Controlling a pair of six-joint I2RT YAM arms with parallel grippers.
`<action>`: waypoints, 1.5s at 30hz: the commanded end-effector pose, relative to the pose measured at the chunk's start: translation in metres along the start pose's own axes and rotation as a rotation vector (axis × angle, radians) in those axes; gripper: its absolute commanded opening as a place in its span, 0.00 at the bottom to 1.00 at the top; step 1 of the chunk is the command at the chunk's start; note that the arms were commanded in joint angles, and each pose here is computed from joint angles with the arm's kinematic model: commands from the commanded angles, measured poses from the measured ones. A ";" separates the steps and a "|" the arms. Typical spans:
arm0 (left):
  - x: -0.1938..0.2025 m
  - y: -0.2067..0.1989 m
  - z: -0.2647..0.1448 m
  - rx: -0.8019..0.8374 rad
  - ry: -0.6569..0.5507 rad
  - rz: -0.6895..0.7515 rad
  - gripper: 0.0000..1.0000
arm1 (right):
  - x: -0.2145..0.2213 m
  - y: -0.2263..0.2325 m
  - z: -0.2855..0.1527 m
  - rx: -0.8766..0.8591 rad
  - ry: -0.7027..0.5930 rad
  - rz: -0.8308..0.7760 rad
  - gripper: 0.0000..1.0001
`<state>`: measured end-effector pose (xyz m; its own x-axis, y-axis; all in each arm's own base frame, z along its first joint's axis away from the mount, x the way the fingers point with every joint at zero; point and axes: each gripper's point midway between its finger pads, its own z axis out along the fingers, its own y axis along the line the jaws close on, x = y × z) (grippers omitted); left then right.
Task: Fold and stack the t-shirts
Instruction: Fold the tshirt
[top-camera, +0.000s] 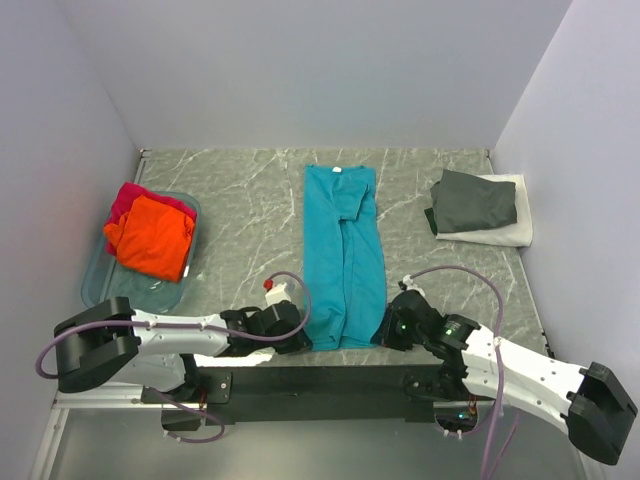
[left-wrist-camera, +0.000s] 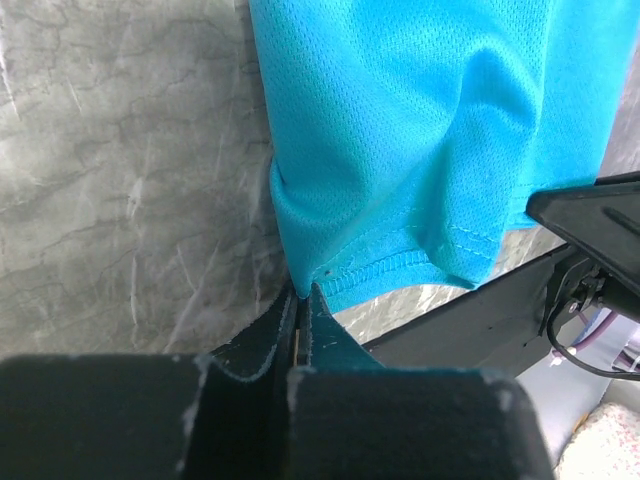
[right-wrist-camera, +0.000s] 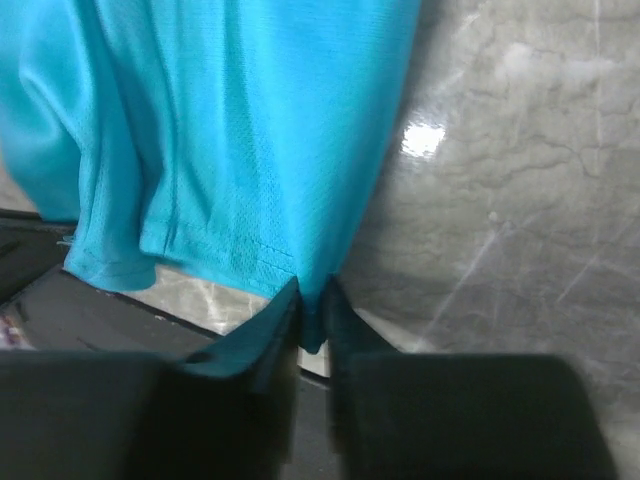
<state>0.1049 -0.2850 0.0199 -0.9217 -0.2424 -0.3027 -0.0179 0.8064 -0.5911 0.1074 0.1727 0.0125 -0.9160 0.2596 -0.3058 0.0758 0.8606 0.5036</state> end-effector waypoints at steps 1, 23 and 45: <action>0.007 0.004 0.000 -0.030 0.029 0.026 0.01 | 0.006 -0.010 0.003 0.040 0.014 -0.014 0.15; -0.013 -0.046 -0.052 0.148 0.021 -0.062 0.00 | -0.018 0.043 -0.033 -0.028 -0.065 -0.093 0.00; -0.081 -0.042 -0.019 0.180 -0.073 -0.113 0.00 | -0.111 0.068 -0.019 0.012 -0.221 -0.192 0.00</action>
<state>0.1530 -0.2743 0.0677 -0.8906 -0.3936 -0.2277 -0.1215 0.6885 -0.7150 0.1756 0.1850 0.0701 -0.8585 0.1916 -0.4756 -0.0142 0.9182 0.3957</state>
